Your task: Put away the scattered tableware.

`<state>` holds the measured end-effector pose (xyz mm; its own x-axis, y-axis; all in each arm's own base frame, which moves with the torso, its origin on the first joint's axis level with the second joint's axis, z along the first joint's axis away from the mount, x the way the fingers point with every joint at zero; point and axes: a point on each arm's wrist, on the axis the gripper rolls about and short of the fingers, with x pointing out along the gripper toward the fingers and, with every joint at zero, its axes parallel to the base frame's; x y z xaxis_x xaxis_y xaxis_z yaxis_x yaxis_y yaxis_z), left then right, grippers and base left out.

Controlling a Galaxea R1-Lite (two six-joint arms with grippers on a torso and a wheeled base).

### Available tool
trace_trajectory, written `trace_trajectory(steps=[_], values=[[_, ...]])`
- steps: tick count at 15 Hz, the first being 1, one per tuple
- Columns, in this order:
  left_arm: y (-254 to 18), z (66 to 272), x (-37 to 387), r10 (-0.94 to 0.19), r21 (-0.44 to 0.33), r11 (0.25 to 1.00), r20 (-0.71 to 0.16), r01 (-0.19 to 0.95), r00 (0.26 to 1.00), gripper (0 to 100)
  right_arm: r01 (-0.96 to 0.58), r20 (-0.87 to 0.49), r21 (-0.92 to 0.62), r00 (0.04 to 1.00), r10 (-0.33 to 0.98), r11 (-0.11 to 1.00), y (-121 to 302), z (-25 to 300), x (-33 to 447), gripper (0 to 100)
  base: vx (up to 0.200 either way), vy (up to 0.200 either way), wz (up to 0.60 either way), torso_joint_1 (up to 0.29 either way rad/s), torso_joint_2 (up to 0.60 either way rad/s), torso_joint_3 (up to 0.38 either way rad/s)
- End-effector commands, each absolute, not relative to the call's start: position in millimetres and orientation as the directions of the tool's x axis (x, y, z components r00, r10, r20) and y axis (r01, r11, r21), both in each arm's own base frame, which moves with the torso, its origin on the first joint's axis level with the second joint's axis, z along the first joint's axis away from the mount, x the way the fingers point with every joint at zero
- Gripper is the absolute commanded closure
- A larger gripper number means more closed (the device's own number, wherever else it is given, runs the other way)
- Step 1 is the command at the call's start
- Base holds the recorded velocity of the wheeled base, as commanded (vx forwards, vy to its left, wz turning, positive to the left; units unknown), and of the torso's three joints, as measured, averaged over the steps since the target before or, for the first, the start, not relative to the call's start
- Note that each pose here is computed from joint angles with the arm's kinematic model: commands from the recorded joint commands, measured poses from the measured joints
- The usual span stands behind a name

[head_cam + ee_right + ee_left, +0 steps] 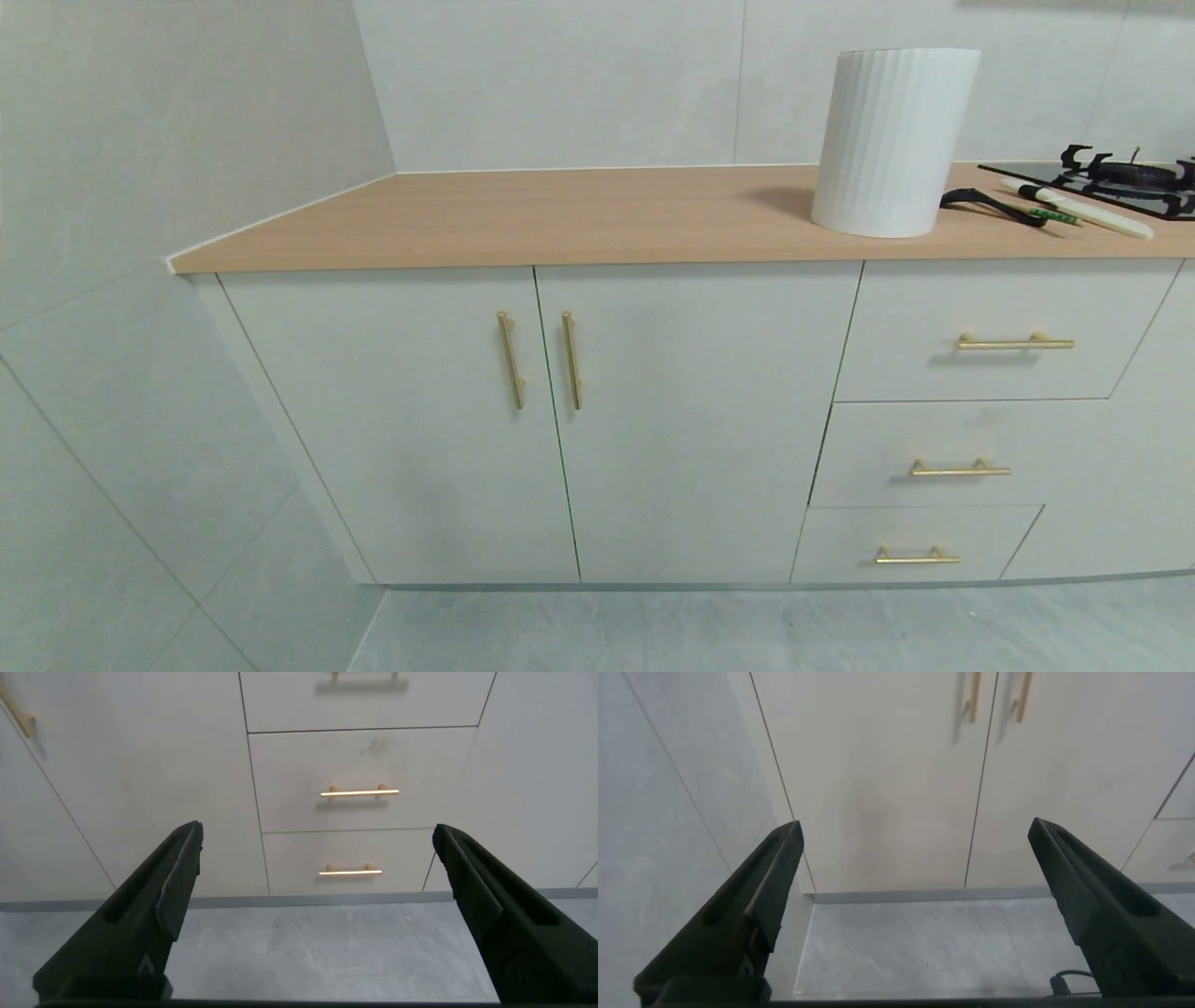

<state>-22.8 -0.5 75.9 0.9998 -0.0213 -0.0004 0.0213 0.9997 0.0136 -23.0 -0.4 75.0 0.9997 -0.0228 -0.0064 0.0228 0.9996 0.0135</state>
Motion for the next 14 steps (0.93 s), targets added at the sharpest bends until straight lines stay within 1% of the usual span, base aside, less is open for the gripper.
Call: trace_trajectory(steps=[1,14], values=[[-0.5,75.8,-22.8,-0.021,0.014,1.0,-0.002,0.021,1.0,0,0.023,-0.008,0.014,1.0,-0.023,1.0,-0.4,75.0,-22.9,0,0.0,-0.2,0.0,-0.002,0.0,-0.002],[-0.5,75.8,-22.7,-0.021,0.014,1.0,-0.003,0.022,1.0,0,0.023,-0.008,0.015,1.0,-0.023,1.0,-0.4,75.0,-22.9,0,0.0,-0.2,0.0,0.005,0.0,0.001]])
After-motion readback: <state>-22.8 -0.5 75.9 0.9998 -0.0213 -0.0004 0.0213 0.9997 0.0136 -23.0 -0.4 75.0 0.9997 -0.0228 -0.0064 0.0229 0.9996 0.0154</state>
